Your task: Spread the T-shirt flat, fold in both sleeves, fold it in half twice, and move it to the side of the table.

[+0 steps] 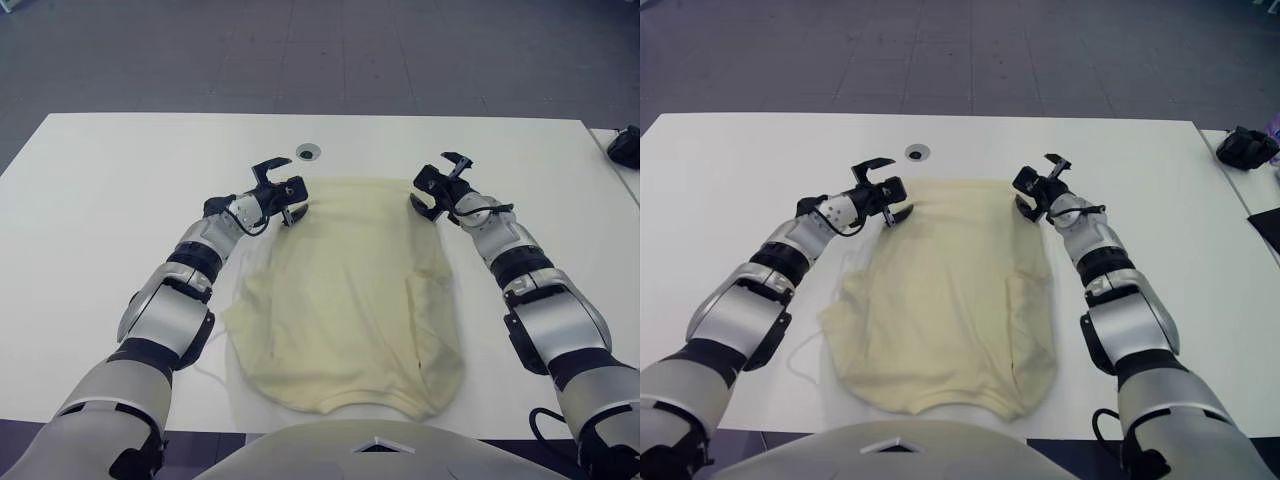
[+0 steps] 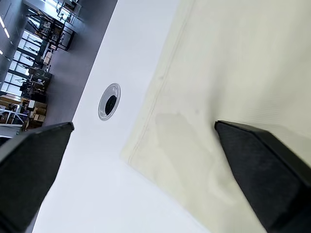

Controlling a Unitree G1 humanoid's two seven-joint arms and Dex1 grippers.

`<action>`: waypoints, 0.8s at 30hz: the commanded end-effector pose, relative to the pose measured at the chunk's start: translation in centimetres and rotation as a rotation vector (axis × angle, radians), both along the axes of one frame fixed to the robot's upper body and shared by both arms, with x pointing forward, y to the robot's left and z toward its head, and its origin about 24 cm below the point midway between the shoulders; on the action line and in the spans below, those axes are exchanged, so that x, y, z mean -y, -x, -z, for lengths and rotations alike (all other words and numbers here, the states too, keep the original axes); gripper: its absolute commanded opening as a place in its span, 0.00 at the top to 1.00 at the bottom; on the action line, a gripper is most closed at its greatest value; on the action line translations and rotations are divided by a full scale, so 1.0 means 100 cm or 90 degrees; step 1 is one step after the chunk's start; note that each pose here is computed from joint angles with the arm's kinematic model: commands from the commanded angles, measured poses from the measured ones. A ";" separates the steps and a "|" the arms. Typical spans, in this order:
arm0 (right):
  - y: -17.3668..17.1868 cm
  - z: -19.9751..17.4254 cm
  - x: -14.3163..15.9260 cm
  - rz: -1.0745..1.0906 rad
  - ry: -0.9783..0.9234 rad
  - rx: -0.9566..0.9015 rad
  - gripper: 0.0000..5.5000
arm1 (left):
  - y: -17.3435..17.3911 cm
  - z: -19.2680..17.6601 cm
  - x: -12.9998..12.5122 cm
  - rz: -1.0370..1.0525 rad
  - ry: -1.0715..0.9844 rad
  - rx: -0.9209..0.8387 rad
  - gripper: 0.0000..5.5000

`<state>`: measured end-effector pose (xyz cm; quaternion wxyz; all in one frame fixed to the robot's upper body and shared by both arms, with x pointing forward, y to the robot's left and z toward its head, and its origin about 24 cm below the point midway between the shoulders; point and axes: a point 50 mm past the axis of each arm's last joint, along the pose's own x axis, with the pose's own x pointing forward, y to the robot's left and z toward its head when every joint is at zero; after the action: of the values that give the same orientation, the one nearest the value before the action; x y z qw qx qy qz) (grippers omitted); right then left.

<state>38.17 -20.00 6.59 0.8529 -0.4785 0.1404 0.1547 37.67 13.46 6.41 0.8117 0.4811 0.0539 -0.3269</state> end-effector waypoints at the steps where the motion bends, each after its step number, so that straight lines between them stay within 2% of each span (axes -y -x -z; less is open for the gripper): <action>1: -0.006 -0.003 -0.002 0.030 0.006 0.007 0.03 | -0.006 0.001 -0.009 -0.040 -0.059 -0.013 0.02; 14: -0.008 -0.007 -0.002 0.032 -0.004 0.018 0.03 | -0.008 -0.002 -0.009 -0.039 -0.057 -0.007 0.02; 15: 0.022 -0.018 0.017 0.018 -0.185 0.087 0.03 | 0.001 -0.029 -0.010 0.010 0.064 0.094 0.02; 16: 0.062 -0.033 0.026 -0.018 -0.264 0.118 0.03 | 0.016 -0.051 -0.015 0.048 0.130 0.163 0.02; 17: 0.095 -0.048 0.028 -0.055 -0.299 0.136 0.03 | 0.030 -0.066 -0.018 0.083 0.158 0.206 0.02; 18: 0.112 -0.055 0.025 -0.078 -0.315 0.134 0.03 | 0.039 -0.073 -0.019 0.107 0.166 0.222 0.02; 24: 0.118 -0.056 0.028 -0.049 -0.307 0.145 0.03 | 0.042 -0.080 -0.018 0.106 0.183 0.230 0.02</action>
<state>32.32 -21.40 5.41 0.9375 -0.3101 0.0719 0.1406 36.59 13.59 9.37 0.8489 0.4314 -0.0616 -0.2990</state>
